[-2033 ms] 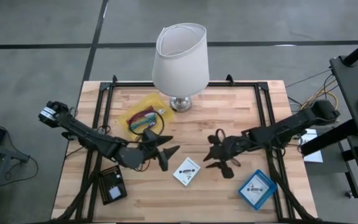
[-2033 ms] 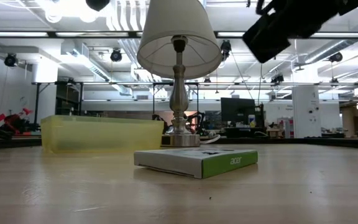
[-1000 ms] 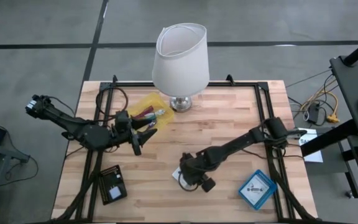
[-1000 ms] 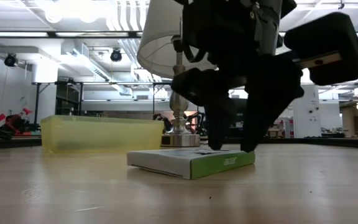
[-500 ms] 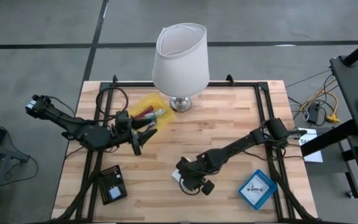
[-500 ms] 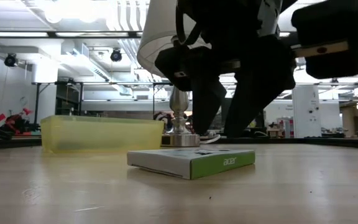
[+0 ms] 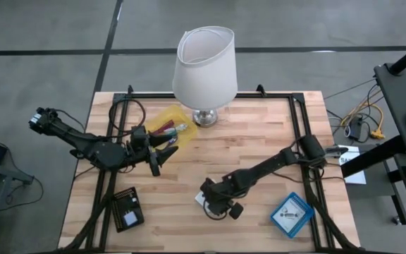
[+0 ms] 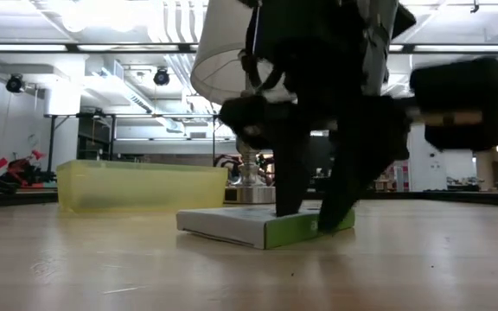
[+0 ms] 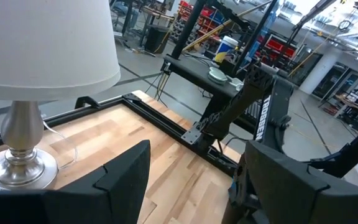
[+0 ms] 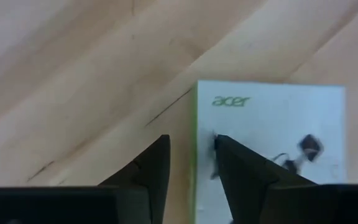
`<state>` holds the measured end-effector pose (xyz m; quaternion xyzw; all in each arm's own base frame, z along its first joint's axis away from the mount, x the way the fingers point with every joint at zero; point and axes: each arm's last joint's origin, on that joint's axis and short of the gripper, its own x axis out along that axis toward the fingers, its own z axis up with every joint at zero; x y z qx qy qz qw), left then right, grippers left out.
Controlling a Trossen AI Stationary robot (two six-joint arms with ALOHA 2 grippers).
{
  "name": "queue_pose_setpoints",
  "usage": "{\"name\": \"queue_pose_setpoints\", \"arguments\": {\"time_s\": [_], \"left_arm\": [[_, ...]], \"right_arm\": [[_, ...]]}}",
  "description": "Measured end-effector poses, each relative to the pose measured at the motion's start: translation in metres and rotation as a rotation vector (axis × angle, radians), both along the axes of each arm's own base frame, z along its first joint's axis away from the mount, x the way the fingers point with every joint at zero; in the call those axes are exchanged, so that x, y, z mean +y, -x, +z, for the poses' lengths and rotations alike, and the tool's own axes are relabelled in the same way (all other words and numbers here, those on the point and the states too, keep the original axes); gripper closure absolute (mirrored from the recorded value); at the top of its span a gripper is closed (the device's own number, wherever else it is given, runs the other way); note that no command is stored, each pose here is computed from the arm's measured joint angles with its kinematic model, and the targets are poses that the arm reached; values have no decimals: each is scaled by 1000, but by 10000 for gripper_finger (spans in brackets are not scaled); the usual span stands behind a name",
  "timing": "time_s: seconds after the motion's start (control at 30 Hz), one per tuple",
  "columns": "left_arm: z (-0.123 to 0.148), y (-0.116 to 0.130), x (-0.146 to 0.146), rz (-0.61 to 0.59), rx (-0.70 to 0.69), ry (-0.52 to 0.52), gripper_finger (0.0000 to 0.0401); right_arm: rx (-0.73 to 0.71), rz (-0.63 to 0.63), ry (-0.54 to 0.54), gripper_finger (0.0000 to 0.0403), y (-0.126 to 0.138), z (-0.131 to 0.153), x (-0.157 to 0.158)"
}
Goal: Pick and place items into bin
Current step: Put the white card reader box into the blue bin
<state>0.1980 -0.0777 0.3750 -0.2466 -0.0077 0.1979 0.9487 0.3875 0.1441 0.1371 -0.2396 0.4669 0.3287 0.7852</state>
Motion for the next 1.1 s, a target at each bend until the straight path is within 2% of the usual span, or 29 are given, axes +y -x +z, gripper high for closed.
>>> {"name": "queue_pose_setpoints", "arguments": {"time_s": [0.23, 0.33, 0.5, 0.63, 0.83, 1.1], "left_arm": [[1, 0, 0, 0, -9, 9, 155], [1, 0, 0, 0, -9, 9, 155], [1, 0, 0, 0, -9, 8, 155], [1, 0, 0, -1, -4, -4, 155], [1, 0, 0, -3, 5, -23, 155], [0, 0, 0, -6, 20, -46, 155]], "right_arm": [[43, -44, -6, 300, -2, -13, 0], [49, -68, -14, 323, -2, -11, 0], [77, -76, 1, 384, 4, -5, -2], [132, -111, 67, 389, 13, 2, -7], [211, -179, 77, 393, 34, 37, -16], [222, -248, -36, 394, 81, 108, -18]]}}
